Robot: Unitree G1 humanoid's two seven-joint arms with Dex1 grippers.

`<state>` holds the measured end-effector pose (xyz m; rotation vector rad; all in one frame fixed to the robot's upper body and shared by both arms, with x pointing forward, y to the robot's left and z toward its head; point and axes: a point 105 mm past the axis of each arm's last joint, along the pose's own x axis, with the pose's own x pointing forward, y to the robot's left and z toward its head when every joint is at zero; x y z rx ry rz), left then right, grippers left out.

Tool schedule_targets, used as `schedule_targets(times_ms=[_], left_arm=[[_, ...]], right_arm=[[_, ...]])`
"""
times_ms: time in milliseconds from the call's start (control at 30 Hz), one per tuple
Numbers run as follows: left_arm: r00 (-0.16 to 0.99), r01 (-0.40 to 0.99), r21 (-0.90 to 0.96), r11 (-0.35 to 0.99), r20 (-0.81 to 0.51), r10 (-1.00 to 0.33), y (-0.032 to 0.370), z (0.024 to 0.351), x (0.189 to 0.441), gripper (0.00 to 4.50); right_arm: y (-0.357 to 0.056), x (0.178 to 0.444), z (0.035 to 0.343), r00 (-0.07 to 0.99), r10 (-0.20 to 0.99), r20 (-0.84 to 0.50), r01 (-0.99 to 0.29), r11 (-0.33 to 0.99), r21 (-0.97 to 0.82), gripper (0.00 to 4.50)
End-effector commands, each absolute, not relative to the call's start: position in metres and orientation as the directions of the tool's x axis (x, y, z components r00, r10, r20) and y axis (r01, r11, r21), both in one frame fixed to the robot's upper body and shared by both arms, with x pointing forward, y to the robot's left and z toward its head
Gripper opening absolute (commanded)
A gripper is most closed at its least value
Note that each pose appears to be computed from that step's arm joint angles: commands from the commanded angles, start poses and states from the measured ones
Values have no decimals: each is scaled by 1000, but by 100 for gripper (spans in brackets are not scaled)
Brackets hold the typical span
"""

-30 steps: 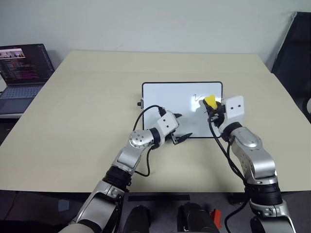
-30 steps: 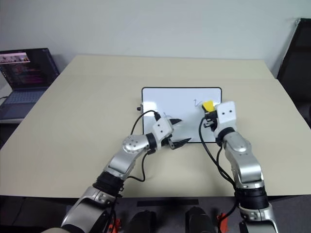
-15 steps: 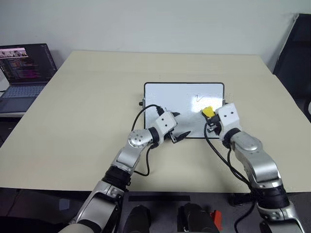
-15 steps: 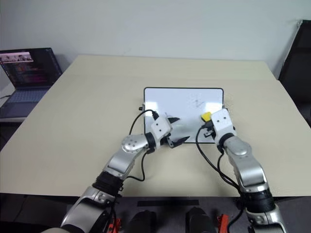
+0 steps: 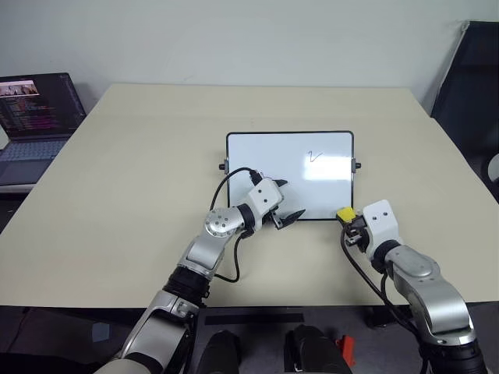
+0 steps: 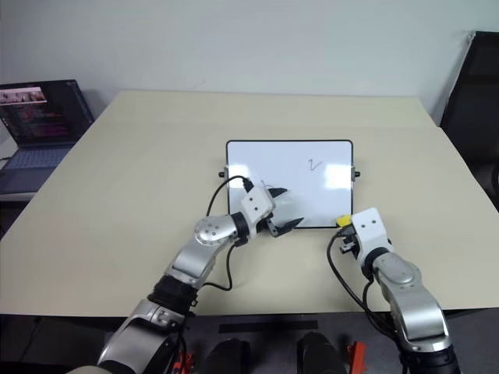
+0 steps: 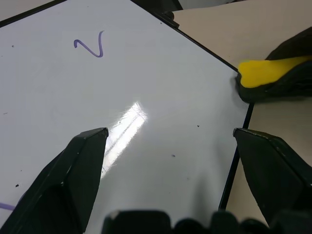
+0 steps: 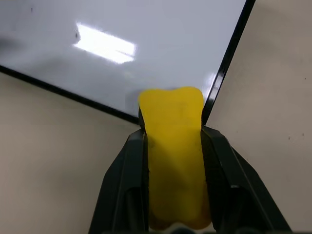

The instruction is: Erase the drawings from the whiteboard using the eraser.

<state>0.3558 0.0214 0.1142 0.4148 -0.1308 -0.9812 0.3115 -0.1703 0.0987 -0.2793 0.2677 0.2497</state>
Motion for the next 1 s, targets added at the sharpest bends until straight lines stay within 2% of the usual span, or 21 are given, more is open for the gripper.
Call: schedule_targets(times_ms=[33,200,500,700,833,1000], left_arm=[[562,743,426,516,22,-827,19,139,359,450],[571,727,436,530,44,-820,19,143,361,450],[664,607,457,651,157,-731,36,168,380,450],[677,590,467,659,161,-719,40,169,383,450],[673,595,463,656,158,-722,41,168,382,450],[662,594,459,661,187,-725,40,174,380,450]], right_arm=[[-174,320,122,964,206,-170,-232,961,-151,109],[-178,327,149,973,229,-29,-231,965,-128,109],[-157,357,173,959,274,69,-261,953,-155,109],[-147,380,180,948,308,83,-293,944,-150,109],[-153,395,186,954,287,88,-265,944,-195,109],[-158,400,173,966,257,41,-242,946,-217,109]])
